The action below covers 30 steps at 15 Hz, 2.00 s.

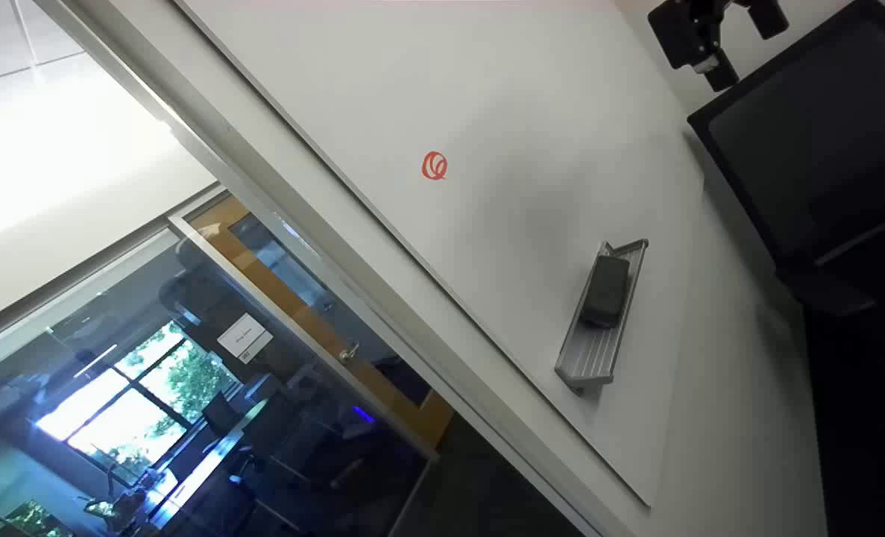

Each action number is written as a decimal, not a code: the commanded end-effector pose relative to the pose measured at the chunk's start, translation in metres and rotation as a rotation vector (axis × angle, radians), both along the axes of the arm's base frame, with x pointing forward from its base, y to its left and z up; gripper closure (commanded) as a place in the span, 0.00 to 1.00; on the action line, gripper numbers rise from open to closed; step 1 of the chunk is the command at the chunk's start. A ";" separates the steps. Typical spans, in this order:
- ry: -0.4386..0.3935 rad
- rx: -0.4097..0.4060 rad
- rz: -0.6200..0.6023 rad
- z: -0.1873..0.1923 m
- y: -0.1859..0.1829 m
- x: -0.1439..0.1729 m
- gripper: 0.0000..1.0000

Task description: Use the duster to erase the board

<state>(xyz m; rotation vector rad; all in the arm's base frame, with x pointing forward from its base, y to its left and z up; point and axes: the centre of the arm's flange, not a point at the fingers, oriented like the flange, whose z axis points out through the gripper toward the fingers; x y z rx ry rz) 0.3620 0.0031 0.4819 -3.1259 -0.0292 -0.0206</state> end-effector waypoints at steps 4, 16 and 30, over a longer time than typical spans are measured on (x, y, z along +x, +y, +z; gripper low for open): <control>0.000 0.000 0.000 0.000 0.000 0.000 0.00; -0.032 0.046 -0.287 -0.024 0.030 0.030 0.00; -0.180 0.133 -0.650 -0.080 0.070 0.069 0.00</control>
